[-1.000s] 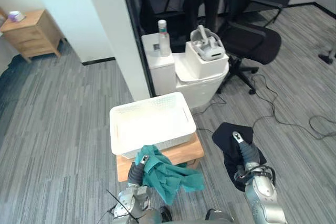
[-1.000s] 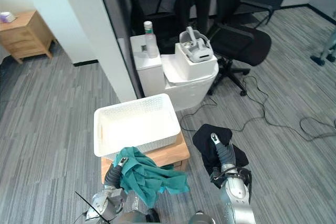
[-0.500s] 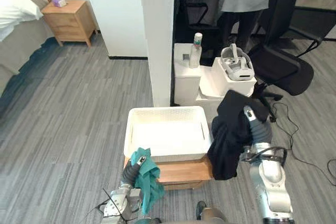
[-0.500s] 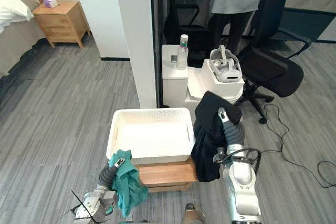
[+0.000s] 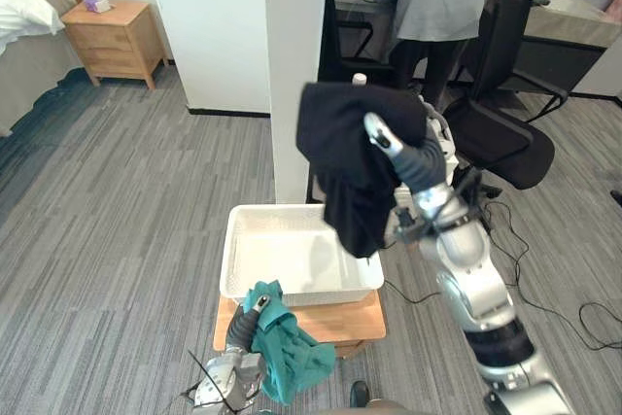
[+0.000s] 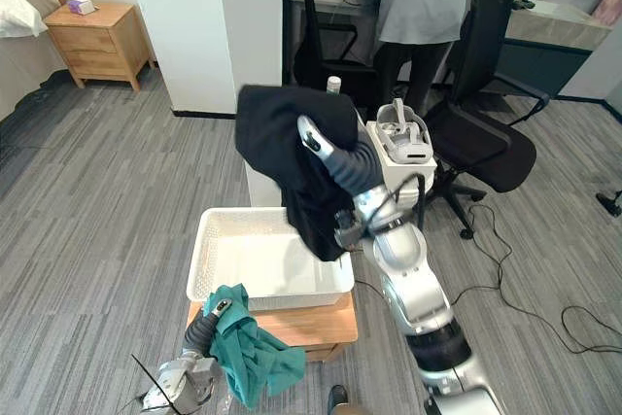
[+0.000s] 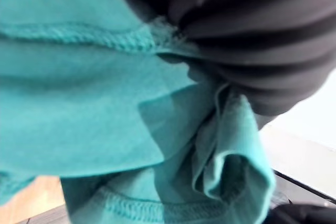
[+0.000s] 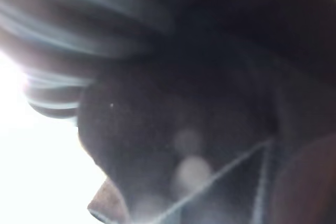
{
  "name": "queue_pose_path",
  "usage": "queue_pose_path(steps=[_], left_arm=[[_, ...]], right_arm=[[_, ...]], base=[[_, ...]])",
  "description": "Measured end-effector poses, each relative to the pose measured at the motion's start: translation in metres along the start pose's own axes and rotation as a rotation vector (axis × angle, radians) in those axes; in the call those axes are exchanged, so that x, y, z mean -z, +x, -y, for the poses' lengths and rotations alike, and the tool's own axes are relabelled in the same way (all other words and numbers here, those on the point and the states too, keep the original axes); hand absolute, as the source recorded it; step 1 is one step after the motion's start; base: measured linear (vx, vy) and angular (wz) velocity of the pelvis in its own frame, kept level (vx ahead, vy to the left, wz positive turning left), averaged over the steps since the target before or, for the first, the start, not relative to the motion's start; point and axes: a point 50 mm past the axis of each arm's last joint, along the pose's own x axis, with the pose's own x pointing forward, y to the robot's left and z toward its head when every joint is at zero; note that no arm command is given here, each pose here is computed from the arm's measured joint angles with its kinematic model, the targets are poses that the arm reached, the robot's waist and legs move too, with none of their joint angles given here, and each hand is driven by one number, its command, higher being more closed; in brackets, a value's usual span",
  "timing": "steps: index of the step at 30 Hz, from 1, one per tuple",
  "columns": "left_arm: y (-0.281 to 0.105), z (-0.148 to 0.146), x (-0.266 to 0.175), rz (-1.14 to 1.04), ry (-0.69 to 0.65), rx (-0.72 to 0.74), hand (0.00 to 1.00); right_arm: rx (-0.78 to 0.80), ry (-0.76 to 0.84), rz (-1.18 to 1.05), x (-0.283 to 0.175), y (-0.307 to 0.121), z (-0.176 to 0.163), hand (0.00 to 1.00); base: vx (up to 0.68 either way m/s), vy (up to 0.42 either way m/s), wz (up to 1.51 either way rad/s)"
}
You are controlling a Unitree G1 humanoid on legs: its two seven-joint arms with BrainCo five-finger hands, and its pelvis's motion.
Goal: Tidy the bed and pick cloth on bed and put in laundry
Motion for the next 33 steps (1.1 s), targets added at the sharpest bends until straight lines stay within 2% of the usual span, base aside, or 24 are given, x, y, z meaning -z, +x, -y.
queue_pose_path(steps=[4,8,12,14,21,24,28,33], left_arm=[[0.002,0.0,-0.001,0.002,-0.018,-0.013,1.0],[0.002,-0.003,-0.003,0.004,-0.03,-0.018,1.0],[0.002,-0.008,-0.014,0.041,-0.036,-0.009,1.0],[0.003,-0.005,-0.025,0.089,-0.042,0.018,1.0],[0.0,0.001,-0.056,0.227,-0.083,0.133,1.0],[-0.001,0.002,-0.057,0.232,-0.081,0.149,1.0],[-0.005,0.005,-0.061,0.251,-0.072,0.191,1.0],[-0.007,0.004,-0.059,0.243,-0.07,0.206,1.0]], right_arm=[[-0.058,-0.03,-0.029,0.013,0.028,-0.008,1.0],[-0.092,-0.071,-0.107,0.033,0.037,-0.012,1.0],[-0.043,-0.167,-0.311,0.074,0.039,0.008,1.0],[-0.012,-0.205,-0.347,0.079,0.046,0.017,1.0],[0.135,-0.331,-0.312,0.057,0.055,0.075,1.0],[0.233,-0.349,-0.328,0.054,0.042,0.102,1.0],[0.376,-0.315,-0.418,0.064,-0.01,0.129,1.0],[0.4,-0.273,-0.545,0.083,-0.063,0.122,1.0]], base=[[-0.08,-0.023,0.12],[-0.07,-0.039,0.16],[-0.08,-0.057,0.26],[-0.1,-0.052,0.36],[-0.08,-0.023,0.16],[-0.01,-0.004,-0.01],[0.02,0.006,-0.03],[0.02,0.001,-0.09]])
